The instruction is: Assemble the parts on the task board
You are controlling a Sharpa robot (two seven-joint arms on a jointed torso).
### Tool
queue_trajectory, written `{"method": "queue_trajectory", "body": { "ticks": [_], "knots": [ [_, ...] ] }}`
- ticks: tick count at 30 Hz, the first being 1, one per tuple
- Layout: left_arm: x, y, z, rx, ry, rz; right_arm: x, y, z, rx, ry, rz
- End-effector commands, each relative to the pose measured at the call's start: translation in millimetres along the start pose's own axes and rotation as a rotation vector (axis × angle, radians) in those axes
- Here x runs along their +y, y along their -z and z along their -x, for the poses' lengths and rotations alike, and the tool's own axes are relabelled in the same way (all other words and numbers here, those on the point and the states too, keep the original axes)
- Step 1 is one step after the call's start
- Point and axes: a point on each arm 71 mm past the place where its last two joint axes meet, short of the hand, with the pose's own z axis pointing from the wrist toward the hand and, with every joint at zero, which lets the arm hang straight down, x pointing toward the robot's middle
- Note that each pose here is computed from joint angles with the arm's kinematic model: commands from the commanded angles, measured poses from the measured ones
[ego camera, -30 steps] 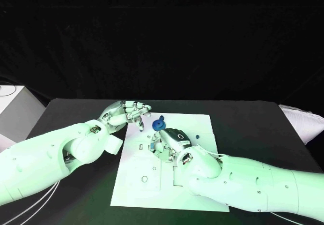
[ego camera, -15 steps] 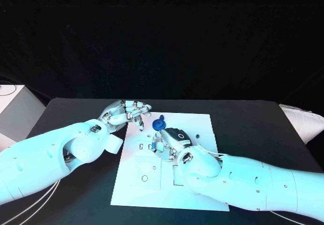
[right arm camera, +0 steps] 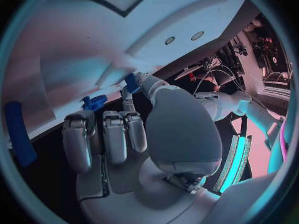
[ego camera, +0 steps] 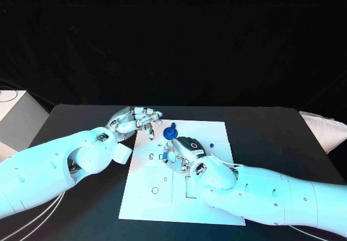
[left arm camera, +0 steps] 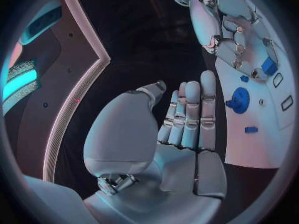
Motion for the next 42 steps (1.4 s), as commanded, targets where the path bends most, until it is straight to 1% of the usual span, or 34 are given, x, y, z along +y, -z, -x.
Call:
{"method": "queue_trajectory", "body": {
  "ticks": [1,18,34,38,42],
  "knots": [
    [-0.8,-0.6,-2.4,0.02,0.006,-0.006,0.8,0.3,-1.6,0.009,0.016,0.013],
    [-0.6,-0.5,-2.2,0.023,0.007,-0.005,1.5,0.3,-2.9,0.023,0.009,0.028],
    [-0.2,-0.4,-2.2,0.034,0.009,-0.002,2.3,0.6,-3.1,0.025,0.001,0.045],
    [-0.1,-0.5,-2.3,0.034,0.01,-0.001,2.4,0.9,-2.5,0.016,-0.004,0.047],
    [0.7,-0.9,-1.2,0.025,0.002,0.004,2.1,3.0,0.6,-0.014,-0.022,0.052]
  ]
}}
